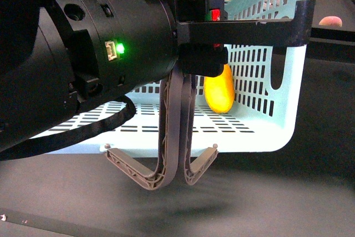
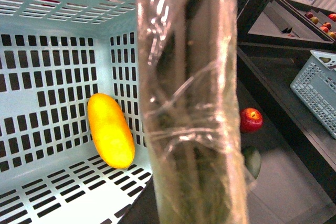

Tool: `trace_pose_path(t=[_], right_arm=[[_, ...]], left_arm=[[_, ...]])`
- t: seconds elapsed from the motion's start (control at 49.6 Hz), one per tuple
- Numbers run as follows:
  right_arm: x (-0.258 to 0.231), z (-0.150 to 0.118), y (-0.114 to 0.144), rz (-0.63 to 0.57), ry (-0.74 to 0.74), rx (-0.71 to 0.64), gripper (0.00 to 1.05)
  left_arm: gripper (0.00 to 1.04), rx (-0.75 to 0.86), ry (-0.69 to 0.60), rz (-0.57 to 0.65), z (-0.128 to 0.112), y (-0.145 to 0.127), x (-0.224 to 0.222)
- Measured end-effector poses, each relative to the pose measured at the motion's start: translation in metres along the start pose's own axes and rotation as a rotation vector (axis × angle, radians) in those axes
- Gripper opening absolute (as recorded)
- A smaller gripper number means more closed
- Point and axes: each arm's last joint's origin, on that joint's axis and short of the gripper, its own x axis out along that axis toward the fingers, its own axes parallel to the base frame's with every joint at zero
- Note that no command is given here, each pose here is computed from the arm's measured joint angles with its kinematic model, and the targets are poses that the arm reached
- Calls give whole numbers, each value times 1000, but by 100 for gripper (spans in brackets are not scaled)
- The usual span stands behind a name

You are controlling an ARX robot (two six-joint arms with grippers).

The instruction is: Pick mango with right arm and hold basket with left

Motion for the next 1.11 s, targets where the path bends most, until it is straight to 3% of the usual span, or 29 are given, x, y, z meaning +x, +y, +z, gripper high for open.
trace_pose_path(t=[0.403, 0.745, 0.866, 1.007, 1.108], right_arm=[[-90, -11, -13, -174, -57, 21, 97], [-94, -13, -12, -165, -64, 9, 97], [-95, -21, -17, -46, -175, -50, 78], [-96, -35, -25, -44, -181, -95, 48], [-96, -41, -29, -41, -180, -102, 32]], left_arm=[[8, -1, 1, -5, 0, 0, 0], [8, -1, 0, -2, 0, 0, 0], [8, 1, 1, -4, 0, 0, 0], [8, 0, 1, -4, 0, 0, 0], [8, 1, 1, -4, 0, 0, 0]])
